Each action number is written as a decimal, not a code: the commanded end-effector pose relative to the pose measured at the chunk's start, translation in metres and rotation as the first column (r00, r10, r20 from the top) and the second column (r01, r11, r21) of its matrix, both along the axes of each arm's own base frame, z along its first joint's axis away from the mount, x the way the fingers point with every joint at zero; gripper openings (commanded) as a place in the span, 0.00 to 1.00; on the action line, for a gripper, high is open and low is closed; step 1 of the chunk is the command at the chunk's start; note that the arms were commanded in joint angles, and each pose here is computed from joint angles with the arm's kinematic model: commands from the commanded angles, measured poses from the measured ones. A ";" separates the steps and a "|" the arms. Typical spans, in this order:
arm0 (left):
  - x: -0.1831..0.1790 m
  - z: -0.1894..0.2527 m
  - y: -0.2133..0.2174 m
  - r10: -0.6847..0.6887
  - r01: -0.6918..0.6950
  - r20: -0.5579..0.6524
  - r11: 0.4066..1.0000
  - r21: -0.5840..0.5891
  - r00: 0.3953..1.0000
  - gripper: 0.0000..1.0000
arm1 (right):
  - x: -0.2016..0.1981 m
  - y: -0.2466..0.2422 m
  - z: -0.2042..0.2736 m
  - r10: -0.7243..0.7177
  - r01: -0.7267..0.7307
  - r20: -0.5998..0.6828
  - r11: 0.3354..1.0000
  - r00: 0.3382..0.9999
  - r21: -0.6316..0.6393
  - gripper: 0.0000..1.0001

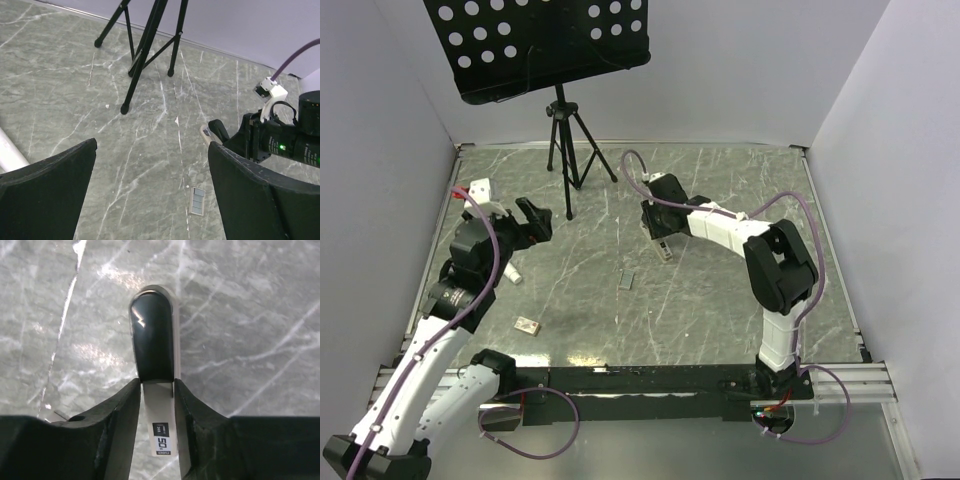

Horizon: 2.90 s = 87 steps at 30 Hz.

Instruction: Unload the staples from the stapler

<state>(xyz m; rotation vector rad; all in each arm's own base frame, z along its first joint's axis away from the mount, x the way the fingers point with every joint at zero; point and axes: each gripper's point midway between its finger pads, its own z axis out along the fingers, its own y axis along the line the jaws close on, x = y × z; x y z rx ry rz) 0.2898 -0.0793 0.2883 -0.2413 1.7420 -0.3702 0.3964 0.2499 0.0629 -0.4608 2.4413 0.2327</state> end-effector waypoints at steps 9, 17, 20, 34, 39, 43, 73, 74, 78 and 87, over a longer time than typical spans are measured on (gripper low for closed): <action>0.010 -0.008 -0.036 -0.119 0.106 -0.083 0.984 -0.143 0.989 0.97 | 0.016 0.007 0.006 0.046 -0.045 0.040 0.998 0.998 -0.036 0.45; 0.007 -0.015 -0.047 -0.163 0.142 -0.093 0.969 -0.200 0.982 0.97 | 0.017 0.006 -0.003 0.045 -0.043 0.039 0.998 0.998 -0.049 0.44; 0.009 -0.018 -0.045 -0.148 0.122 -0.122 0.973 -0.195 0.981 0.97 | 0.018 0.007 -0.002 0.055 -0.053 0.045 0.998 0.997 -0.045 0.42; 0.043 -0.032 -0.076 -0.321 0.250 -0.273 0.931 -0.264 0.907 0.78 | -0.007 0.020 0.082 0.137 -0.166 0.211 0.978 0.968 0.126 0.00; 0.062 -0.038 -0.084 -0.414 0.309 -0.313 0.891 -0.334 0.855 0.69 | -0.049 0.043 0.128 0.213 -0.298 0.306 0.917 0.928 0.265 0.00; 0.069 -0.036 -0.096 -0.496 0.387 -0.300 0.851 -0.354 0.815 0.64 | -0.076 0.058 0.158 0.244 -0.384 0.385 0.857 0.890 0.343 0.00; 0.054 -0.067 -0.108 -0.585 0.441 -0.328 0.793 -0.420 0.741 0.52 | -0.107 0.125 0.207 0.269 -0.517 0.565 0.786 0.780 0.340 0.00; 0.055 -0.064 -0.107 -0.582 0.437 -0.324 0.795 -0.421 0.746 0.53 | -0.107 0.123 0.207 0.268 -0.516 0.565 0.787 0.781 0.340 0.00; 0.049 -0.057 -0.112 -0.615 0.461 -0.298 0.766 -0.448 0.730 0.53 | -0.104 0.117 0.204 0.236 -0.469 0.541 0.813 0.807 0.345 0.00; 0.038 -0.062 -0.122 -0.684 0.501 -0.277 0.701 -0.507 0.675 0.45 | -0.105 0.114 0.219 0.217 -0.485 0.582 0.799 0.784 0.354 0.00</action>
